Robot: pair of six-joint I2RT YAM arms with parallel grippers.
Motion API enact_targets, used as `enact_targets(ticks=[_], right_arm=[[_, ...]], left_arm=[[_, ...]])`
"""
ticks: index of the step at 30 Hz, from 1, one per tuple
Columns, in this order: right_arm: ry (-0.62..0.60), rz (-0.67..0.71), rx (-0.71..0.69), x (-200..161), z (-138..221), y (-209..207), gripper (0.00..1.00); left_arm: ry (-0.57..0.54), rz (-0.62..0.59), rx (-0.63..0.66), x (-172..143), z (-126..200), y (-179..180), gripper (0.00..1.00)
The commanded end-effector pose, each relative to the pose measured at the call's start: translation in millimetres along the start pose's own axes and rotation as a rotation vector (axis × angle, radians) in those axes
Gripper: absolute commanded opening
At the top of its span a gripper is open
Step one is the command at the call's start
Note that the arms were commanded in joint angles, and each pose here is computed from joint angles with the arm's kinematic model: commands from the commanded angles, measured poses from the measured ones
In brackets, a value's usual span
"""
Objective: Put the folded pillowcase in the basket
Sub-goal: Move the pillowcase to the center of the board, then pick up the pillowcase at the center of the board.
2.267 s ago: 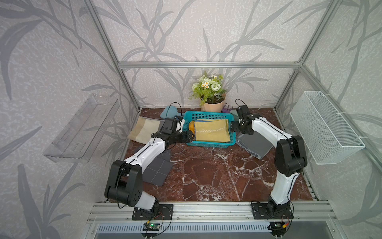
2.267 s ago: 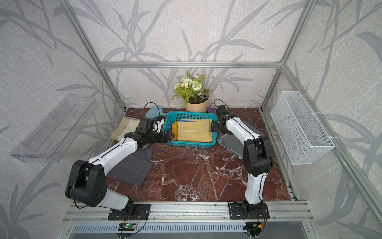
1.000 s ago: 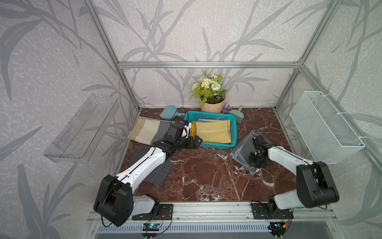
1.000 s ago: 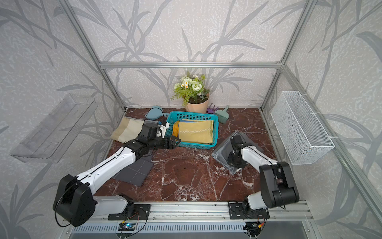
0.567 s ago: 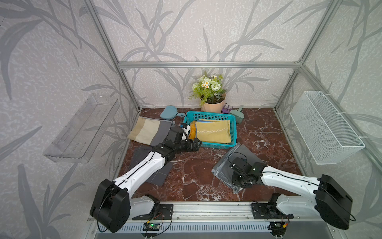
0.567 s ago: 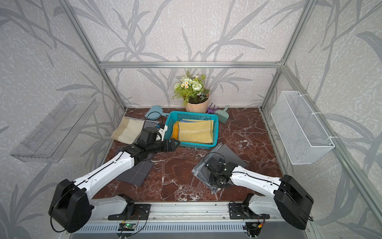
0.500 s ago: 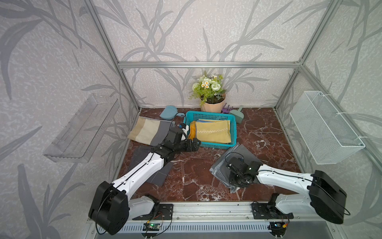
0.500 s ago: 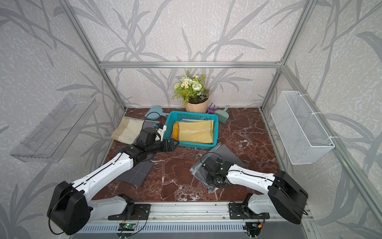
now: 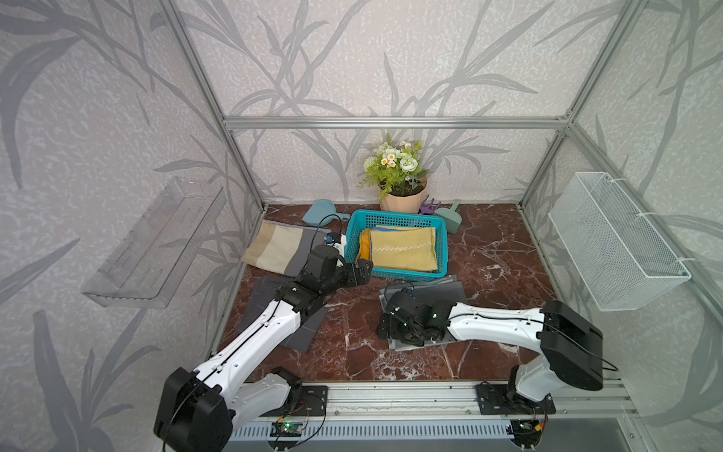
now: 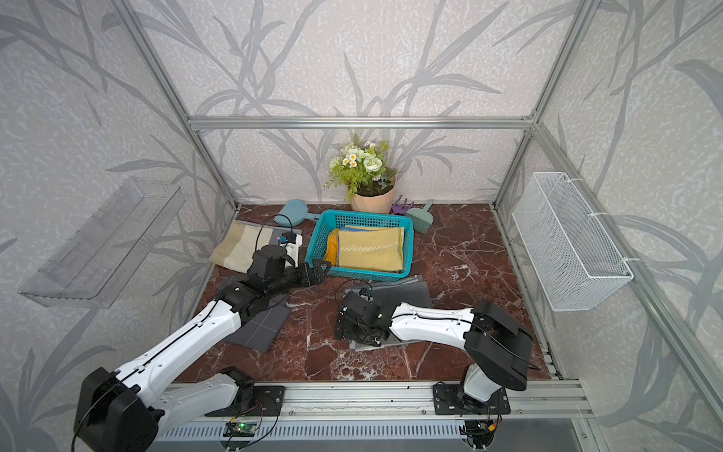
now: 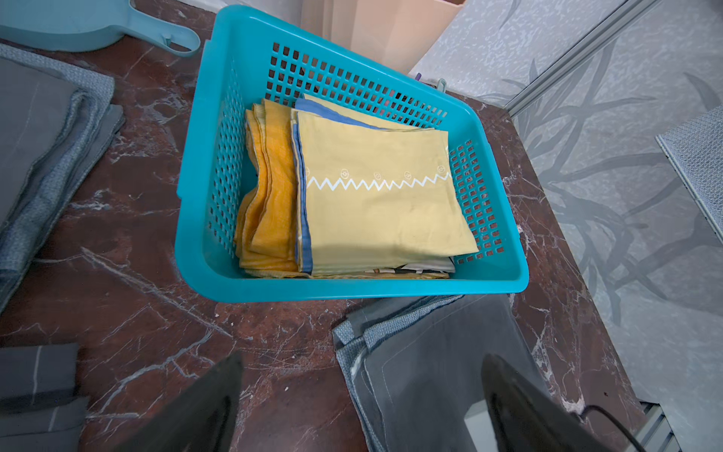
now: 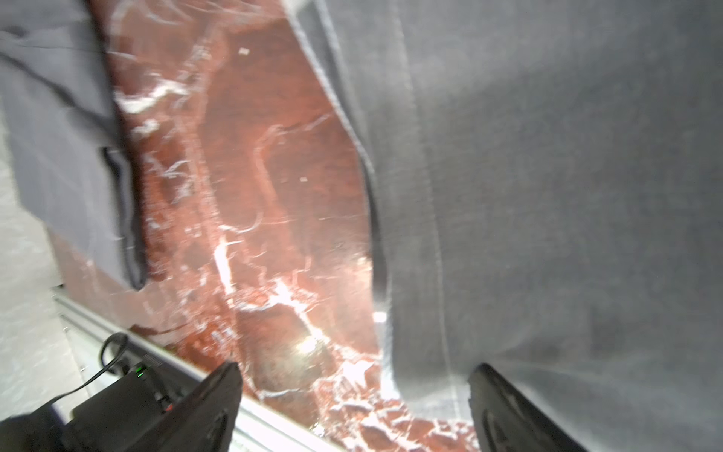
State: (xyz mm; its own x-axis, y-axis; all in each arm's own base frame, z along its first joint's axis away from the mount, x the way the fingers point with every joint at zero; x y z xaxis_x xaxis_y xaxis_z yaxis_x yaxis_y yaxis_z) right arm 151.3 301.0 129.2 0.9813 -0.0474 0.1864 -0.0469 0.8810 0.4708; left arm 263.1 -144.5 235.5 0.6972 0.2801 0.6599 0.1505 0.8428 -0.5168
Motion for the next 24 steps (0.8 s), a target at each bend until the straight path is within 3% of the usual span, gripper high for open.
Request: enact_targets(ticks=[1, 4, 10, 14, 19, 24], right_arm=[[-0.120, 0.049, 0.000, 11.3, 50.4, -0.2, 1.00], [-0.218, 0.093, -0.092, 21.3, 96.7, -32.9, 0.99], [-0.196, -0.021, -0.290, 41.1, 135.1, -132.9, 0.99], [-0.203, -0.109, -0.261, 52.2, 136.5, -168.7, 0.99], [-0.199, -0.129, -0.148, 64.8, 126.0, -176.3, 0.99], [-0.164, -0.108, -0.131, 67.0, 108.2, -181.3, 0.99]], left_arm=[[0.041, 0.019, -0.012, -10.5, 1.4, 2.3, 0.97], [0.143, 0.040, -0.100, -30.8, -0.9, -1.1, 0.99], [0.300, 0.064, -0.228, -79.9, 0.1, -14.3, 1.00], [0.345, 0.092, -0.274, -108.8, -5.5, -17.1, 1.00], [0.402, 0.132, -0.314, -134.7, -20.7, -15.7, 1.00], [0.438, 0.127, -0.290, -147.2, -33.8, -10.3, 1.00]])
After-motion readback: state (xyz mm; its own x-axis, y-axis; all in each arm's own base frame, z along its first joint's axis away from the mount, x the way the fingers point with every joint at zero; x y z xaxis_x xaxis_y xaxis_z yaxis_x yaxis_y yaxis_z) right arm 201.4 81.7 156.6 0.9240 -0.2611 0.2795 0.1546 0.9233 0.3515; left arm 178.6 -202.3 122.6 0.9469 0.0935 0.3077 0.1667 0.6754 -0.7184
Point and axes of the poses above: each gripper's point midway between its finger pads, its own z axis back along the fingers, its own y axis along the line the jaws close on, x = y × z, the point moved 7 cm from there along z, back along the fingers, and after that the axes turned 5 degrees about z, right-handed, at the moved point
